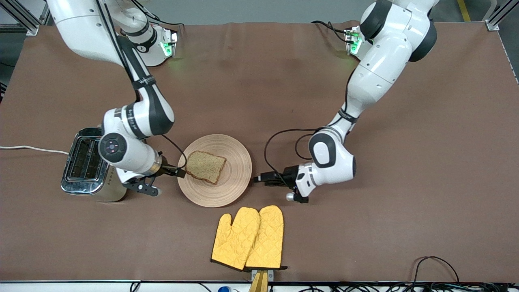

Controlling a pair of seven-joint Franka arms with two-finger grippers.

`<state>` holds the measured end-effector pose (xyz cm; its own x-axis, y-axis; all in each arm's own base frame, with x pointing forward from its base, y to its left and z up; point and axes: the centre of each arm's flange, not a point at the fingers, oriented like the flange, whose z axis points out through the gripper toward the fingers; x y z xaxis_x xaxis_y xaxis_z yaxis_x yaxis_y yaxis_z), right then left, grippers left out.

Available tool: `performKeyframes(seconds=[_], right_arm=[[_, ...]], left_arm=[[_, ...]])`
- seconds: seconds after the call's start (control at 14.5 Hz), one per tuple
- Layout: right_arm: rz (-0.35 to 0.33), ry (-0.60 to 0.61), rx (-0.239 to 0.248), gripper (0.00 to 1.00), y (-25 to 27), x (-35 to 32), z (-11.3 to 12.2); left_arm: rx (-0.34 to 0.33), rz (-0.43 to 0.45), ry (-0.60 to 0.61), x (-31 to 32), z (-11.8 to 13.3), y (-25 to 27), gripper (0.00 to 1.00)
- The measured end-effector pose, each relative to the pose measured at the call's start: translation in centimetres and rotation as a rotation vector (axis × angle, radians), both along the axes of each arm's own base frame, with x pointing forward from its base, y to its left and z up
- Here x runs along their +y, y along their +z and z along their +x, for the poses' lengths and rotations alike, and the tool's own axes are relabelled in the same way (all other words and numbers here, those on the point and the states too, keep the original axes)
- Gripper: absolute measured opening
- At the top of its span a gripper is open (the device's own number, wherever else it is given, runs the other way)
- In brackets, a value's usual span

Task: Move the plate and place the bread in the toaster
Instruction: 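Release the plate with the left gripper while the right gripper lowers onto bread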

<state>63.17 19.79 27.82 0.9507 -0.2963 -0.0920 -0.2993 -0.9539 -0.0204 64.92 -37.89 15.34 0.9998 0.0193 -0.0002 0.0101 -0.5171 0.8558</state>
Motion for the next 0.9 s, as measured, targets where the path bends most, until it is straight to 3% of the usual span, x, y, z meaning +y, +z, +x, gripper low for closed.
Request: performKeyframes(seconds=[0.07,0.48,0.69,0.9], right_arm=[[-0.003,-0.005,0.008,1.00,-0.7,0.8,-0.5],[-0.025,0.014,0.067,1.00,-4.0,3.1,-2.8],[-0.028,0.026,0.074,0.96,-4.5,3.9,-3.3],[-0.029,0.023,0.074,0.65,-4.5,3.8,-3.2]], left_arm=[[-0.001,0.021,-0.018,1.4,0.8,0.5,1.00],[0.034,0.129,-0.140,12.7,4.9,5.1,1.00],[0.056,0.263,-0.196,17.2,5.7,9.4,1.00],[0.050,0.482,-0.258,20.3,5.3,16.5,1.00]])
